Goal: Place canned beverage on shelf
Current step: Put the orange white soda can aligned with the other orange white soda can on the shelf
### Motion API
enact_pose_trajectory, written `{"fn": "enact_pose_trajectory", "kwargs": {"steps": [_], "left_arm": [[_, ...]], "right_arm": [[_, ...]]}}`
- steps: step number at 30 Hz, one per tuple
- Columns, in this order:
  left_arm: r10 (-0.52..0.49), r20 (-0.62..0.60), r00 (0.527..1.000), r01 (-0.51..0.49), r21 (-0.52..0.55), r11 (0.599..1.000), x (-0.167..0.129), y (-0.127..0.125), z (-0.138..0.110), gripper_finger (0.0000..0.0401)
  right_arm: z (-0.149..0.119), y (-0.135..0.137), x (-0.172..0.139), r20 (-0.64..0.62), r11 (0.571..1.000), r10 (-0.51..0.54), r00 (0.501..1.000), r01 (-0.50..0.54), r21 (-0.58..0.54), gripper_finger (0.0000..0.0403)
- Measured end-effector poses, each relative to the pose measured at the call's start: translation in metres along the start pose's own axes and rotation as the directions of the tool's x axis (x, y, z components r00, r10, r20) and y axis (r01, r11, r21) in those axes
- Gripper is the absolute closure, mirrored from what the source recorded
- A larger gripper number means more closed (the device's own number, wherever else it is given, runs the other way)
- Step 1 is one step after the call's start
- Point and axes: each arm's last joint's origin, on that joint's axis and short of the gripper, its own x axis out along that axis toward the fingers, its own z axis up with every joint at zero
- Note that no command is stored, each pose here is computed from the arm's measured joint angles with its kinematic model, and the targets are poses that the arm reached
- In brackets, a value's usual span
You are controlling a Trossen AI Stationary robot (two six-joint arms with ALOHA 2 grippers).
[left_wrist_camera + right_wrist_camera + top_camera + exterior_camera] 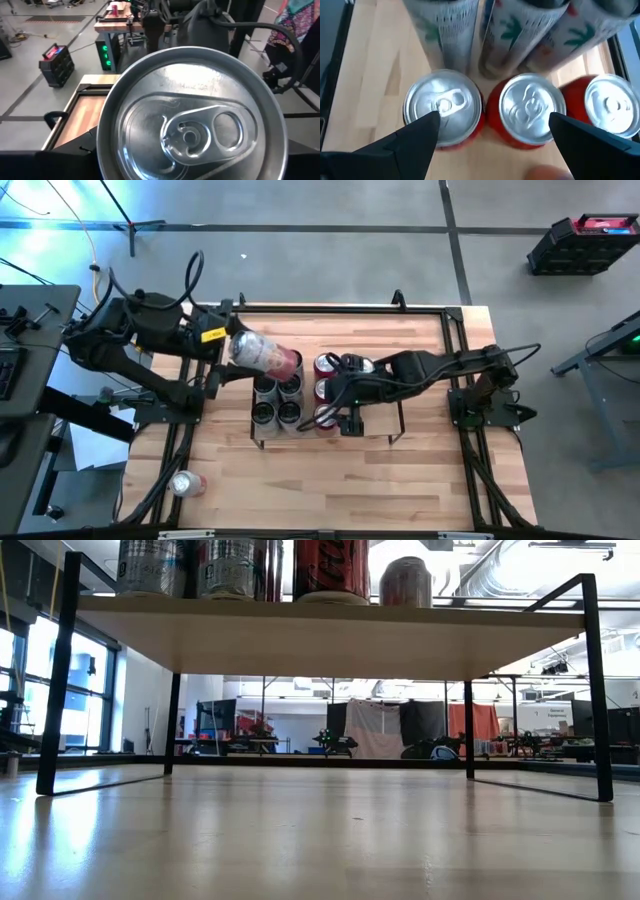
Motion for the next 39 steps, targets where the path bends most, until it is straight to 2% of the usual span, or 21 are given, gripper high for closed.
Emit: {"fn": "enact_pose_trajectory", "kwargs": {"steps": [7, 13, 27, 34, 37, 39], "left_arm": [[-0.011, 0.002, 1.0, 0.011, 0.012, 1.0, -0.001, -0.006, 0.0, 0.0122], [-0.005, 0.003, 1.0, 0.005, 0.004, 1.0, -0.001, -0.006, 0.0, 0.0122], [-0.008, -0.004, 1.0, 0.007, -0.021, 1.0, -0.001, -0.006, -0.001, 0.0122], [-0.007, -0.004, 1.0, 0.007, -0.029, 1.0, -0.001, -0.006, -0.001, 0.0122], [-0.007, -0.004, 1.0, 0.007, -0.029, 1.0, -0.001, -0.006, -0.001, 0.0122], [-0.005, -0.004, 1.0, 0.005, -0.031, 1.0, 0.0, -0.006, -0.001, 0.0122]], "right_arm": [[0.002, -0.002, -0.007, 0.027, 0.999, -0.04, 0.999, 0.039, 0.022, 0.0041], [0.007, 0.001, -0.001, 0.062, 0.999, -0.033, 0.998, 0.032, 0.022, 0.0041], [0.003, 0.002, 0.005, 0.0, 1.0, -0.027, 1.0, 0.027, -0.004, 0.0041], [0.004, 0.002, 0.004, 0.02, 1.0, -0.024, 1.0, 0.024, 0.005, 0.0041], [0.009, 0.0, -0.008, 0.048, 0.998, -0.034, 0.998, 0.032, 0.054, 0.0041], [0.016, -0.004, -0.027, 0.107, 0.995, -0.033, 0.994, 0.022, 0.098, 0.0041]]}}
